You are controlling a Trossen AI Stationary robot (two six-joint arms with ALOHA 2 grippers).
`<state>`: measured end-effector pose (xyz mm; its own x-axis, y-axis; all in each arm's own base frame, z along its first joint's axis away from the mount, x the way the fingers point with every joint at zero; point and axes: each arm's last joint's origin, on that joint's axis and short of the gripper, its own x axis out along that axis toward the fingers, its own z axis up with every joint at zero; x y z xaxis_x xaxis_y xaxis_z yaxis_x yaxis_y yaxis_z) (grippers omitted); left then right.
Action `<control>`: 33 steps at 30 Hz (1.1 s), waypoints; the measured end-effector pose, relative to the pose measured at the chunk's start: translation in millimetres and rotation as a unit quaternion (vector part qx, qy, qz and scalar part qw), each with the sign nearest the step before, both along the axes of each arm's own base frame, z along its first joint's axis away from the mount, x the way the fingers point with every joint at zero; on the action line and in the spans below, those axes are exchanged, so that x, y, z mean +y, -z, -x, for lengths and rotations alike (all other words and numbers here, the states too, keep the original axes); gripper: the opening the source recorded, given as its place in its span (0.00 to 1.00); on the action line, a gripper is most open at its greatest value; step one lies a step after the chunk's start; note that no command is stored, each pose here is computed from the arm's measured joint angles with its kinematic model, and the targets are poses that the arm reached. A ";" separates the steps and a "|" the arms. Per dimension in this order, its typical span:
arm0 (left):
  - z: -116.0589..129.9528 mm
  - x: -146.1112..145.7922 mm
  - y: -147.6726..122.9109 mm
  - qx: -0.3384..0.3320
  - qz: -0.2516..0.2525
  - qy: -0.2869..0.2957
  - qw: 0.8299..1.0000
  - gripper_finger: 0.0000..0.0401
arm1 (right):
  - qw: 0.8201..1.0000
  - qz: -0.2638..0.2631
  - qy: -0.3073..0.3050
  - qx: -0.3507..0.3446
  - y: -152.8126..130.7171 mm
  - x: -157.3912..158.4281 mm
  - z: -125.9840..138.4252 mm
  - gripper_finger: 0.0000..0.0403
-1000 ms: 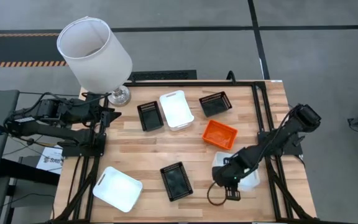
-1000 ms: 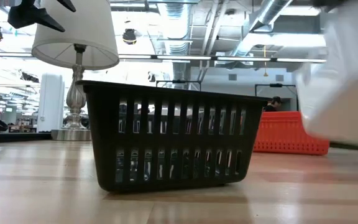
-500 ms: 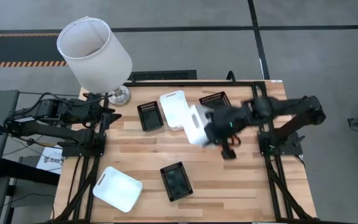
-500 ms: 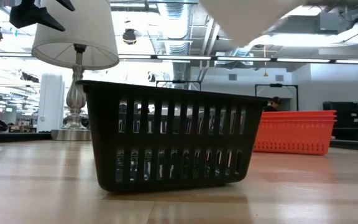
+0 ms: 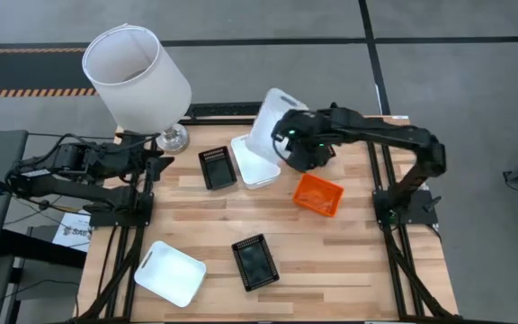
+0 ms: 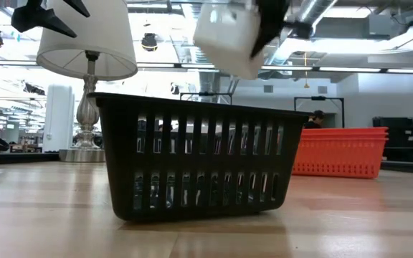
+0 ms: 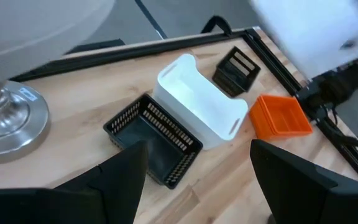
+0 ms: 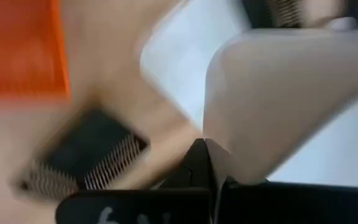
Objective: Stack baskets by color
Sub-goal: Stack the bottom right white bin on the top white bin
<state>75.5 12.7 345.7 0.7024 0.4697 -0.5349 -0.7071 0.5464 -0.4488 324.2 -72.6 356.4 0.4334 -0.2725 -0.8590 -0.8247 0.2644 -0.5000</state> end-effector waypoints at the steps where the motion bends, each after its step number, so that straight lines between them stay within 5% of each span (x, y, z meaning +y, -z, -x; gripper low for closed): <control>1: 0.1 0.3 -0.1 -0.002 -0.001 -0.007 1.000 0.68 | 0.999 0.031 -0.017 0.032 7.6 -3.6 -3.9 0.00; 5: 0.6 1.2 -0.4 -0.014 0.005 -0.034 0.999 0.68 | 0.983 0.113 -0.077 0.119 32.9 -13.6 -20.5 0.00; 13: 1.1 2.2 -0.7 -0.026 0.008 -0.063 0.998 0.68 | 0.966 0.143 -0.135 0.167 76.9 -28.9 -53.4 0.00; 22: 1.2 2.4 -0.8 -0.030 0.011 -0.070 0.997 0.68 | 0.969 0.112 -0.138 0.172 98.0 -49.0 -58.9 0.00; 33: 1.8 3.4 -1.2 -0.025 -0.010 -0.079 0.996 0.68 | 0.961 0.107 -0.169 0.192 125.2 -29.6 -58.8 0.00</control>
